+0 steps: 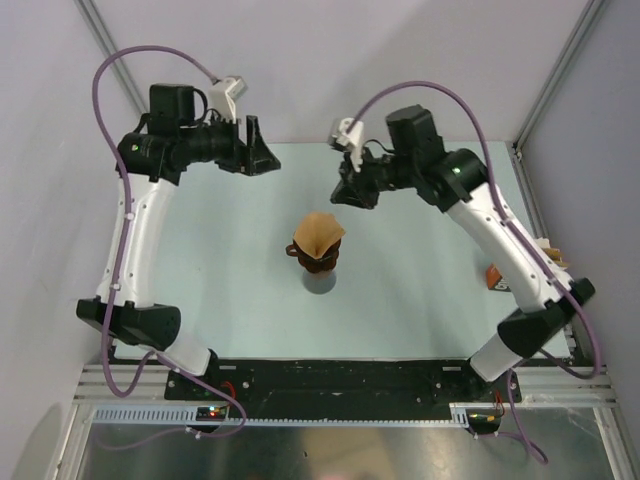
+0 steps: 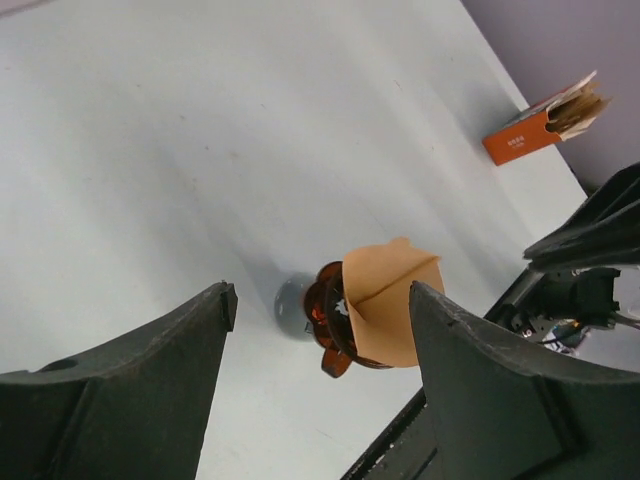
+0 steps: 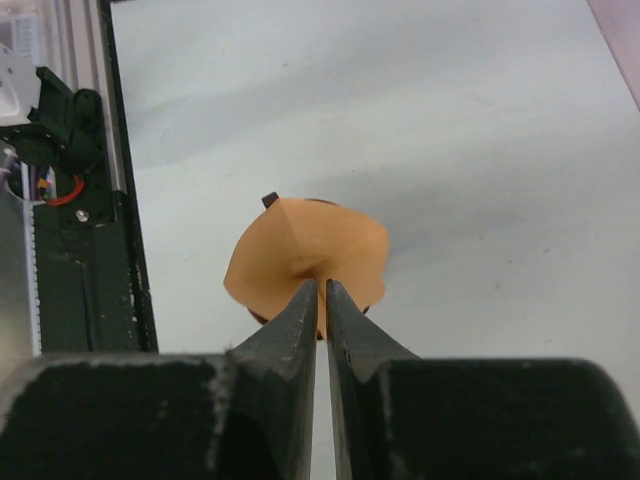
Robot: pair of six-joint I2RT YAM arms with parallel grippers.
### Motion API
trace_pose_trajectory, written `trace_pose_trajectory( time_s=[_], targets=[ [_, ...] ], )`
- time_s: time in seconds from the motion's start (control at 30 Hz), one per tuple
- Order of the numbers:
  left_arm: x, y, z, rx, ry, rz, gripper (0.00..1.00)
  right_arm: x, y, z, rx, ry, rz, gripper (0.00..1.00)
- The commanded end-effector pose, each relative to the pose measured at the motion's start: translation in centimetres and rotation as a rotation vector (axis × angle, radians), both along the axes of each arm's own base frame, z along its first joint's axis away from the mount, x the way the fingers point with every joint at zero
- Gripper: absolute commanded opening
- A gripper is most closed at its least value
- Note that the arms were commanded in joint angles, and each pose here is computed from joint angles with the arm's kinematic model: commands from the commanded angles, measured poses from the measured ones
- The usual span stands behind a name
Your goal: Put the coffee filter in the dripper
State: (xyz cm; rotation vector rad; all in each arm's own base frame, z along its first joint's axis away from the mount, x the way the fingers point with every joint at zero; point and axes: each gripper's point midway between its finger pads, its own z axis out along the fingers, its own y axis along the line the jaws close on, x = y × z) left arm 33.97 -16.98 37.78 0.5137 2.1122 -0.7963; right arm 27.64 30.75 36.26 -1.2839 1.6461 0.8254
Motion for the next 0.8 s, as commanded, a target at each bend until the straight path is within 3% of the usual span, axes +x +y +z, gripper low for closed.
trace_pose_trajectory(
  time_s=[0.0,0.37,0.77],
  targets=[
    [0.1,1.0,2.9,-0.047,-0.098,0.013,0.77,-0.1,0.7,-2.9,-0.205,0.012,0.022,0.10],
    [2.8,4.7,4.3,-0.118,-0.098,0.124,0.80,-0.6,3.0,-9.7,-0.480,0.049,0.141,0.04],
    [1.8,6.0,0.6,-0.099,-0.021,0.160,0.80,0.0,4.8,-15.1,-0.572,0.092,0.188,0.02]
  ],
)
